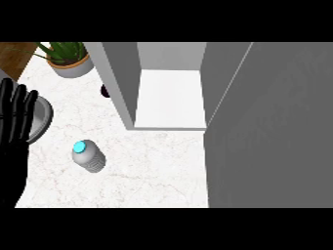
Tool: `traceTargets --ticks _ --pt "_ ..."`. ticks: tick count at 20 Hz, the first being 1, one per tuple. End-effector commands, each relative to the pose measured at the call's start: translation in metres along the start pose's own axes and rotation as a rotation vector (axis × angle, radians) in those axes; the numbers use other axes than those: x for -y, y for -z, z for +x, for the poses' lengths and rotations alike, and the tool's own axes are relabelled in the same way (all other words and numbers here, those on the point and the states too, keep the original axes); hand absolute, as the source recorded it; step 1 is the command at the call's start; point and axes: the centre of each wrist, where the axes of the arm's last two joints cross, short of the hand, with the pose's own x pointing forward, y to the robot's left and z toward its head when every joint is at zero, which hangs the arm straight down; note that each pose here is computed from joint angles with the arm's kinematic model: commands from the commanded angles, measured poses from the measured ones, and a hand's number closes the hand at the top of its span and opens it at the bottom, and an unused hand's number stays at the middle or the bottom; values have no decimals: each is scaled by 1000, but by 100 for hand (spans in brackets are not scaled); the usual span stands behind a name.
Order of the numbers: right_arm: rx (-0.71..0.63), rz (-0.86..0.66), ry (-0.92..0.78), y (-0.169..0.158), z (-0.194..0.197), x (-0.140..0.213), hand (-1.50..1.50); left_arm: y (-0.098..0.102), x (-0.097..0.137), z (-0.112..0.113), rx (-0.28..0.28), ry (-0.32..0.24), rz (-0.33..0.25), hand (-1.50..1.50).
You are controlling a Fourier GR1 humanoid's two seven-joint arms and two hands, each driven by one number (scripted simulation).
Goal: Pick up the bottled water, place it into the cabinet and close the cabinet
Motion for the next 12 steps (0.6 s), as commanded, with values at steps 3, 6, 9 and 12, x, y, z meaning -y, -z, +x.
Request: traceTargets --ticks 3,6,9,12 --pt "68 19 -16 -4 16 9 -150 7 -13 2 23 -82 -178 -150" --pt "69 35 10 -15 28 -5 -150 12 -37 3 42 -134 -379 -150" --pt "-188 121 143 -29 24 -7 -150 -9 -32 -24 -267 -200 -354 -150" --pt "-212 86 146 -48 57 -3 -150 -17 -53 -12 -289 -201 -390 -150"
